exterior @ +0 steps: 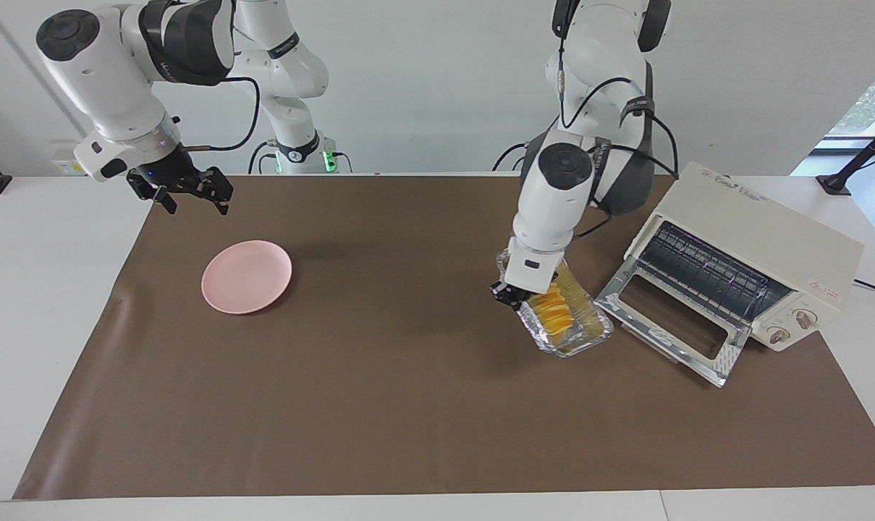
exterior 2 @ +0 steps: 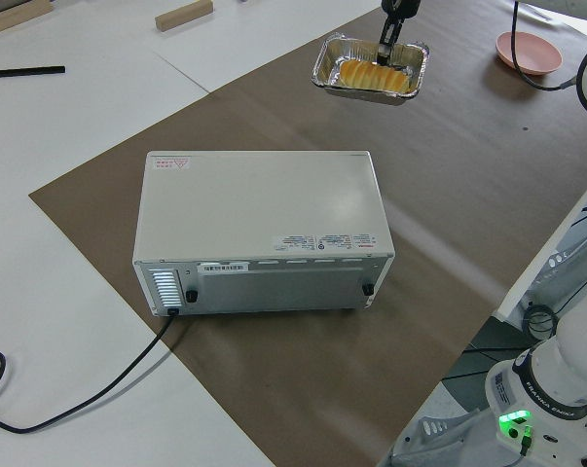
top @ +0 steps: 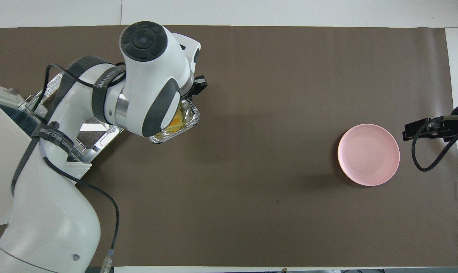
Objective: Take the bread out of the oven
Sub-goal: 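Pull the foil tray out of the oven with the left gripper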
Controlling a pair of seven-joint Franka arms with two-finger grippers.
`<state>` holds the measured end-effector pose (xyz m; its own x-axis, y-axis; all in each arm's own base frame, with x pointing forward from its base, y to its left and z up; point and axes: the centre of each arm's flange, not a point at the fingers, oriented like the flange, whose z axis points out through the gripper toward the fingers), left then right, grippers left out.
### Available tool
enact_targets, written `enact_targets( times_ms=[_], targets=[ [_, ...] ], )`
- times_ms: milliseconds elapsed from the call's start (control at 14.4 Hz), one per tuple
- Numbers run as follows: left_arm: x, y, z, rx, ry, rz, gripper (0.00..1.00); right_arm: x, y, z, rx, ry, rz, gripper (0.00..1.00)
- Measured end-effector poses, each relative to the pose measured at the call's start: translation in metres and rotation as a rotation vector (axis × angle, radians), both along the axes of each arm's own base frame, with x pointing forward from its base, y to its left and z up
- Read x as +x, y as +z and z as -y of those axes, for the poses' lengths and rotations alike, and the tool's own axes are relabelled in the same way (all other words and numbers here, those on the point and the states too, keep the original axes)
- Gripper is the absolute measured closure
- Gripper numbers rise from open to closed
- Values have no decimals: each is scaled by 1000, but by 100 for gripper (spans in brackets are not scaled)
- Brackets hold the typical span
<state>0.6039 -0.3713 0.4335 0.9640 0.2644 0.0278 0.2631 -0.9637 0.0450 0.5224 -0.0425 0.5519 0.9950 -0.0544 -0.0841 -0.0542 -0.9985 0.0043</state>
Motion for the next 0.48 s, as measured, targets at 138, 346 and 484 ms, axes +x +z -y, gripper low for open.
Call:
enact_targets(
  times_ms=[138, 346, 484],
  targets=[
    [-7, -17, 46, 8, -58, -1, 98, 2, 1, 0, -1, 0, 16, 0],
    [-16, -33, 80, 12, -105, 2, 98, 4, 2, 0, -3, 0, 32, 0],
    [-18, -35, 83, 15, -148, 3, 98, 5, 1, 1, -3, 0, 40, 0]
  ],
)
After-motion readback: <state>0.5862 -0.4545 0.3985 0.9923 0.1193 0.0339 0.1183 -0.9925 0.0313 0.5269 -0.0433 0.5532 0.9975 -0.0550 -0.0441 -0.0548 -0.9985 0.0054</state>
